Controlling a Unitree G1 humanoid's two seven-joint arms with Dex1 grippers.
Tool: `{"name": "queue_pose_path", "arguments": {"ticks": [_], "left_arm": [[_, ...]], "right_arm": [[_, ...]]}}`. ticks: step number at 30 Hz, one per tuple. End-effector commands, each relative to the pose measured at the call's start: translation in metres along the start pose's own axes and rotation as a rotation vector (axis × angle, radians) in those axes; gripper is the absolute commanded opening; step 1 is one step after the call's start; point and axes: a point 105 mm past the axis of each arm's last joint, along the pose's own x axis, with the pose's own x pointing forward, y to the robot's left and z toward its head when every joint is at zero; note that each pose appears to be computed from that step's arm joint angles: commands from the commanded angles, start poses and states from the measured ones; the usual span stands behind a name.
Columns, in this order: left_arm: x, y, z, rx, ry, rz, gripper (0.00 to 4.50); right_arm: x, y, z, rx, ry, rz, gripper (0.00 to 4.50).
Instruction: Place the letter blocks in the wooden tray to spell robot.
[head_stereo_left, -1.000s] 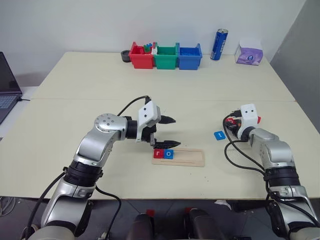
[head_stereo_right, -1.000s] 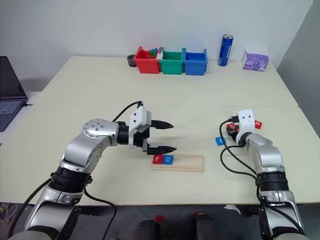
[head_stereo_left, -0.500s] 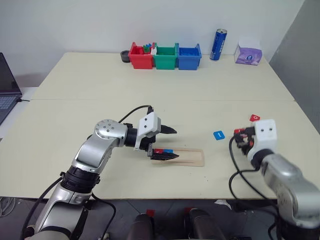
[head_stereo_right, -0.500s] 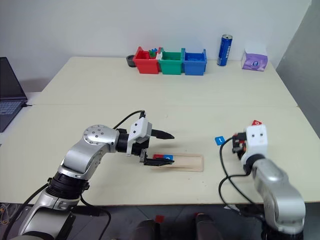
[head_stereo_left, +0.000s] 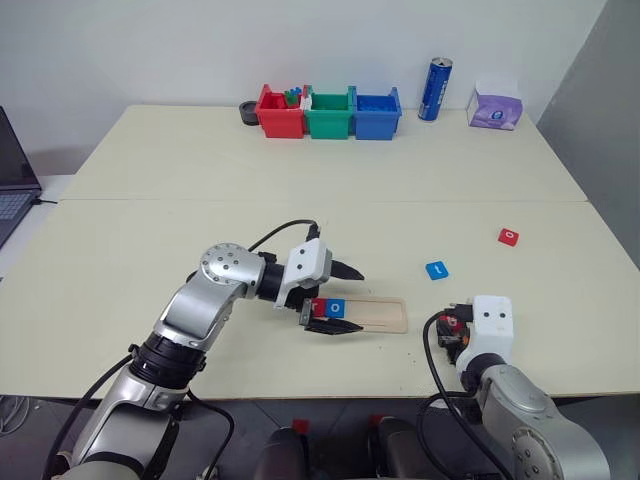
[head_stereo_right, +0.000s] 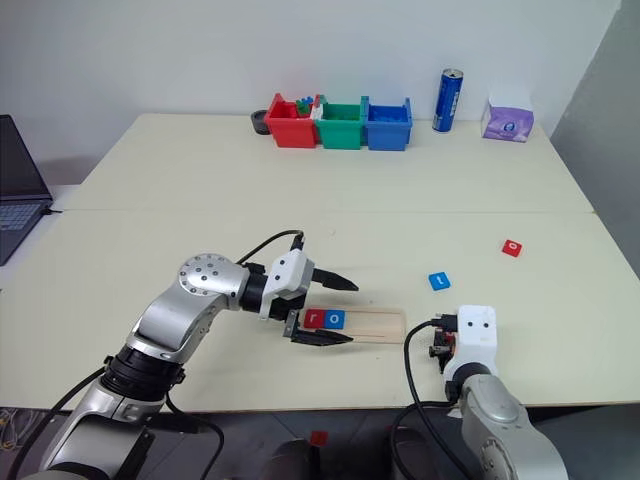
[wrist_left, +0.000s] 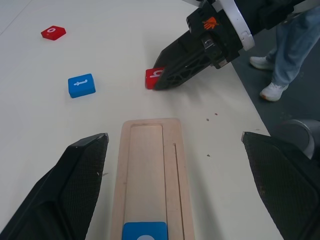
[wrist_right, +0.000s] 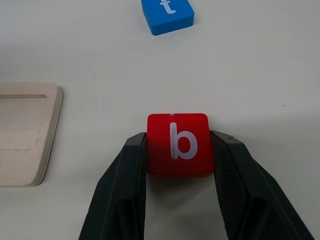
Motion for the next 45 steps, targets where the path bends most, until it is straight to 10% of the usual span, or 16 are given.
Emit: {"name": "queue_pose_path", "arguments": {"ticks": [1,9,17,26,45], "left_arm": [[0.003,-0.001,0.005,0.045,-0.006,-0.011,4.5],[0.002,0.001,0.005,0.046,-0.002,0.003,4.5],[-0.003,0.004,0.0,0.027,0.013,0.04,4.5],[0.002,0.001,-0.005,0.029,0.018,0.039,4.5],[-0.005,0.003,-0.002,0.031,0.038,0.058,4.5]], "right_arm": [[-0.001,0.0,0.008,0.021,-0.052,-0.021,1.81],[-0.004,0.005,0.025,0.032,-0.133,0.004,4.47],[-0.017,0.009,0.076,-0.327,-0.28,0.301,4.47],[-0.02,-0.018,0.051,-0.625,-0.024,0.691,4.47],[0.022,-0.038,0.03,-0.849,0.145,0.826,4.11]]}}
